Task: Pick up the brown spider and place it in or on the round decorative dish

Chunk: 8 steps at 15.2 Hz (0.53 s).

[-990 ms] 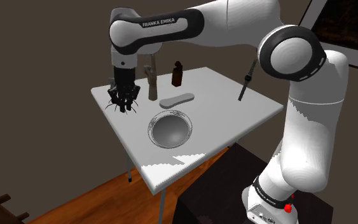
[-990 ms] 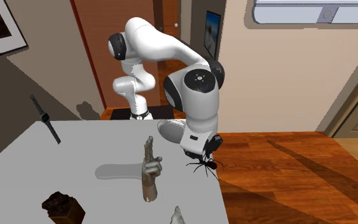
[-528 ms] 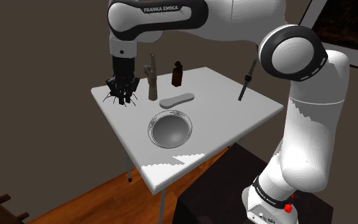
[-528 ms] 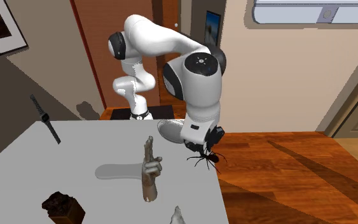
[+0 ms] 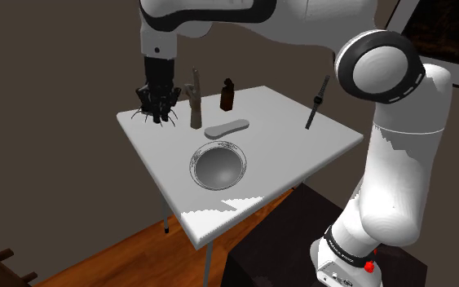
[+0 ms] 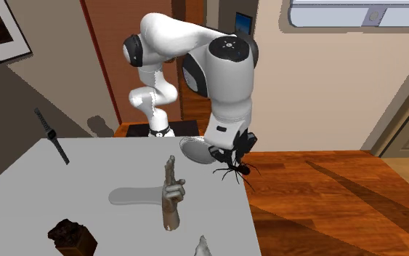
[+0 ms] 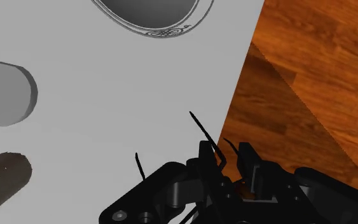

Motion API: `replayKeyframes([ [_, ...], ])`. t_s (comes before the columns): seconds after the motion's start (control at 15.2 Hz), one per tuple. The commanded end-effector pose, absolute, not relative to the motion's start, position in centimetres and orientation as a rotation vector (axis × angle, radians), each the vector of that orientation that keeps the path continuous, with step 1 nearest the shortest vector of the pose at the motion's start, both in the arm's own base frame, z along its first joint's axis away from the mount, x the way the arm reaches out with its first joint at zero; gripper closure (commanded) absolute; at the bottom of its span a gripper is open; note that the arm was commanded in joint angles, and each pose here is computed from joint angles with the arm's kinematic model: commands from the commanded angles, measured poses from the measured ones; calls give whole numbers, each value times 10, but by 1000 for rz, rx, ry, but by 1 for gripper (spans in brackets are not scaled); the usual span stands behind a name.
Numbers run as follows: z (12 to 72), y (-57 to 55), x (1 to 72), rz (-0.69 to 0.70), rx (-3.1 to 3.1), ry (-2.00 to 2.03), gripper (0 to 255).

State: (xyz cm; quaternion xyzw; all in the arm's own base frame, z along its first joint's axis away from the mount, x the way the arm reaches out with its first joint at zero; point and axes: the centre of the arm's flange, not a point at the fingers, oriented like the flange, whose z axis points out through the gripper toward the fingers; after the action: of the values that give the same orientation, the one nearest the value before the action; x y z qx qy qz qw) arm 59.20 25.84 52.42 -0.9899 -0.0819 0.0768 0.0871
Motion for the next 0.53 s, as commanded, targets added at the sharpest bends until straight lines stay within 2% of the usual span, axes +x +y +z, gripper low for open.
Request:
replayKeyframes([
  [0.0,526,250,573,229,-2948,-244,255],
  [0.46,527,211,489,229,-2948,-244,255],
])
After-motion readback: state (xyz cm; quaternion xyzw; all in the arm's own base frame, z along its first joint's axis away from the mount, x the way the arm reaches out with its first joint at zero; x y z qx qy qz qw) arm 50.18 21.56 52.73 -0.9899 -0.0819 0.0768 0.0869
